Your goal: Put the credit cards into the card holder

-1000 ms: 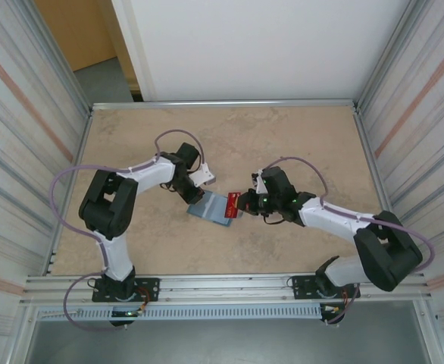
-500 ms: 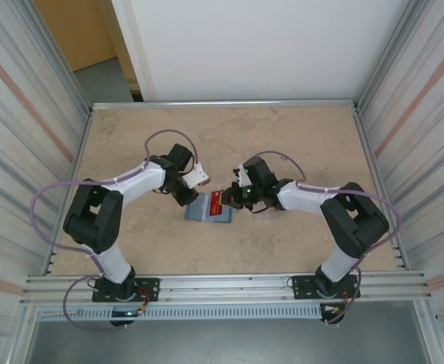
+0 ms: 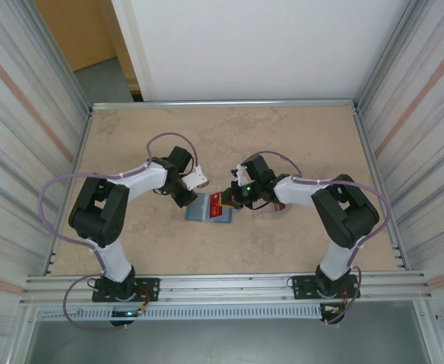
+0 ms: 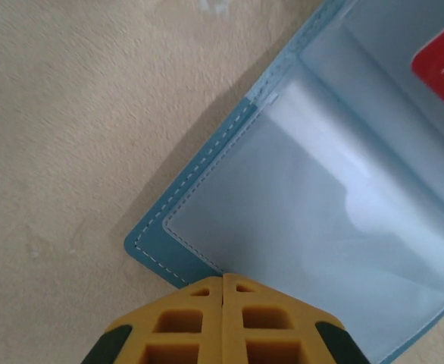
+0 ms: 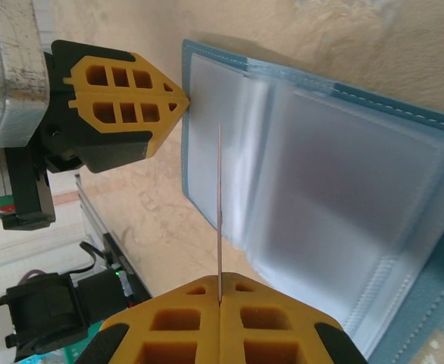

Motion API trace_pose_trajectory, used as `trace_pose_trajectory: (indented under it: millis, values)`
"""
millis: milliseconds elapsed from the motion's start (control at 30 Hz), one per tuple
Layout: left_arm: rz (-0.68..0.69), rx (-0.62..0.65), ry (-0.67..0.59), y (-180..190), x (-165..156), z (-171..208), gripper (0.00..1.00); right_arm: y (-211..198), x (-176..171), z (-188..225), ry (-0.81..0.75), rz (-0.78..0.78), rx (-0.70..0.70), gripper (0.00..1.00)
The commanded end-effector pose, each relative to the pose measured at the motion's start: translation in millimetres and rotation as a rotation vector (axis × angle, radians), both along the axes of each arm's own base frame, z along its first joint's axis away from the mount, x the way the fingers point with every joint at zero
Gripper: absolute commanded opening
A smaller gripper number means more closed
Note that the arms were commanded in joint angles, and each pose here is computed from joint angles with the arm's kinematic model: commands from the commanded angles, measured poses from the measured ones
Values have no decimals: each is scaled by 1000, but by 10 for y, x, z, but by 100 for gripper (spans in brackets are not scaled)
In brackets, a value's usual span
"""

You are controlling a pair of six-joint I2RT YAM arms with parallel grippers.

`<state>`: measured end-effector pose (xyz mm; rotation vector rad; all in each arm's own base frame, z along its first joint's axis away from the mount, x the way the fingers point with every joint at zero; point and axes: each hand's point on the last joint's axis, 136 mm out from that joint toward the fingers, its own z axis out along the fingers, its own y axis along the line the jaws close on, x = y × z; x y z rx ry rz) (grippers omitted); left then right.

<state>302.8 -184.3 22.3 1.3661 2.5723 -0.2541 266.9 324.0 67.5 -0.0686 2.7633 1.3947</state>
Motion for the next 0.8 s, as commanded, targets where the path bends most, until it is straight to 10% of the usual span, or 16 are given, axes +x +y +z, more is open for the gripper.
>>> trace_pose_trajectory:
  millis: [0,767]
  values:
    - [-44,39,17,-5,-36,-133,0,-18,-4,-20,12,36,11,0]
    - [-60,59,-2,45,-73,-189,0,170,9,-145,31,87,52,0]
